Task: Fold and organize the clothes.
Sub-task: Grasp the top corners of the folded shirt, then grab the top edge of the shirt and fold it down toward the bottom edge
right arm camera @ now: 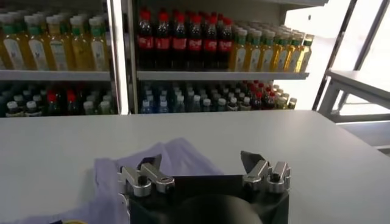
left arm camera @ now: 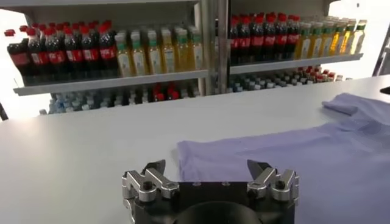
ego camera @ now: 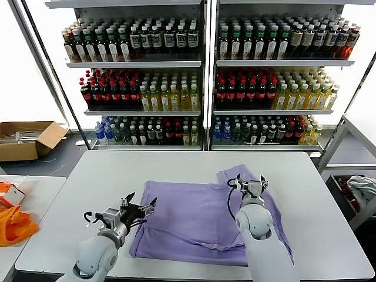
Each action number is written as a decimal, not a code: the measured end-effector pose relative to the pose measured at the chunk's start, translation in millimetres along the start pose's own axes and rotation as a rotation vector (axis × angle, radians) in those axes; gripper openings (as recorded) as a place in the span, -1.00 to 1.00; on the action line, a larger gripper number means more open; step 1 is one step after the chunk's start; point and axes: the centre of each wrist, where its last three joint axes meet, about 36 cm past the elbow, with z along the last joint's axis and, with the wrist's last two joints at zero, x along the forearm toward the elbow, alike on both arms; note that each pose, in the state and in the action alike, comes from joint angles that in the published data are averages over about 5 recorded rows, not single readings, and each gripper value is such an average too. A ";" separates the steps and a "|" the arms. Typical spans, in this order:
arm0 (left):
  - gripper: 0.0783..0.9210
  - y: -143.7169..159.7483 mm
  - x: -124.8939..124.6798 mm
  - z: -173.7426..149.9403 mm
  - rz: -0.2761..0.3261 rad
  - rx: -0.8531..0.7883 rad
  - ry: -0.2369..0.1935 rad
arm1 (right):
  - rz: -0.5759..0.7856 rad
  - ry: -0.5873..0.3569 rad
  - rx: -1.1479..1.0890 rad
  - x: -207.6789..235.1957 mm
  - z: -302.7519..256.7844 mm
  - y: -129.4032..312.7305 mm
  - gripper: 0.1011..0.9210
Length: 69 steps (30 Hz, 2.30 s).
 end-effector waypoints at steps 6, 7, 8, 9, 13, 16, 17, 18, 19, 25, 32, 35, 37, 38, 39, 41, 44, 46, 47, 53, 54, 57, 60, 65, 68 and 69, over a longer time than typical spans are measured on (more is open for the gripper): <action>0.77 15.0 -28.6 -7.4 -0.007 -0.004 0.021 | -0.035 0.023 0.021 -25.3 -6.8 -10.7 0.76; 0.77 17.3 -32.7 -8.6 -0.008 -0.004 0.023 | -0.043 0.028 0.026 -29.7 -7.4 -13.4 0.76; 0.77 19.3 -36.7 -9.8 -0.010 -0.005 0.026 | -0.052 0.034 0.031 -34.2 -7.9 -16.2 0.76; 0.77 21.1 -40.3 -11.0 -0.011 -0.005 0.028 | -0.062 0.040 0.037 -38.7 -8.1 -19.0 0.76; 0.77 27.5 -53.2 -14.9 -0.019 -0.004 0.037 | -0.104 0.067 0.050 -55.3 -8.2 -29.7 0.76; 0.77 31.7 -61.0 -16.9 -0.026 -0.005 0.044 | -0.138 0.087 0.044 -66.3 -9.2 -35.7 0.76; 0.77 32.9 -63.3 -17.5 -0.027 -0.005 0.046 | -0.148 0.093 0.041 -69.5 -10.0 -37.1 0.76; 0.77 34.0 -65.5 -18.2 -0.029 -0.005 0.048 | -0.158 0.097 0.037 -72.4 -11.1 -38.3 0.76; 0.77 35.2 -67.5 -18.9 -0.031 -0.006 0.050 | -0.167 0.101 0.033 -74.9 -12.2 -39.2 0.76; 0.77 39.4 -76.8 -19.8 -0.035 0.003 0.062 | -0.199 0.118 0.019 -84.5 -13.9 -44.8 0.76; 0.71 46.8 -79.5 -15.6 -0.038 0.019 0.091 | -0.214 0.123 0.024 -86.3 -13.2 -51.0 0.57; 0.54 48.6 -78.5 -14.1 -0.033 0.022 0.100 | -0.219 0.120 0.029 -84.1 -12.5 -51.7 0.36; 0.41 48.0 -78.2 -12.8 -0.028 0.024 0.104 | -0.222 0.118 0.032 -82.4 -12.0 -51.5 0.22; 0.33 47.3 -78.2 -12.3 -0.024 0.025 0.106 | -0.224 0.117 0.032 -81.4 -11.6 -51.4 0.18; 0.27 46.6 -78.3 -11.9 -0.021 0.026 0.107 | -0.225 0.117 0.032 -80.5 -11.2 -51.3 0.12; 0.12 45.0 -78.4 -11.3 -0.013 0.027 0.110 | -0.227 0.115 0.031 -78.9 -10.4 -51.5 0.04; -0.08 42.3 -77.6 -10.0 0.000 0.028 0.116 | -0.229 0.113 0.030 -76.8 -9.2 -52.4 -0.13; -0.20 39.7 -76.8 -8.8 0.012 0.029 0.118 | -0.229 0.113 0.029 -75.4 -8.3 -52.9 -0.27; -0.29 38.3 -76.4 -7.9 0.018 0.031 0.119 | -0.229 0.112 0.029 -74.7 -7.8 -53.1 -0.34; -0.70 33.2 -73.5 -2.7 0.048 0.046 0.119 | -0.222 0.113 0.018 -70.5 -3.2 -52.7 -0.80; -0.76 32.8 -72.9 -2.0 0.051 0.049 0.118 | -0.221 0.113 0.016 -69.7 -2.5 -52.7 -0.86; -0.93 31.9 -71.3 -0.4 0.057 0.058 0.111 | -0.216 0.112 0.007 -67.4 -1.2 -52.7 -0.97; -0.98 31.2 -69.7 0.6 0.059 0.065 0.098 | -0.212 0.108 -0.005 -64.4 -0.9 -53.1 -0.98; -0.98 30.6 -65.7 1.5 0.058 0.073 0.069 | -0.202 0.092 -0.027 -56.9 -4.3 -56.4 -0.98; -0.98 31.0 -61.4 0.5 0.052 0.074 0.046 | -0.197 0.068 -0.041 -49.1 -10.2 -59.5 -0.98; -0.99 31.0 -59.6 -0.3 0.049 0.074 0.038 | -0.196 0.057 -0.045 -45.6 -12.4 -60.5 -0.98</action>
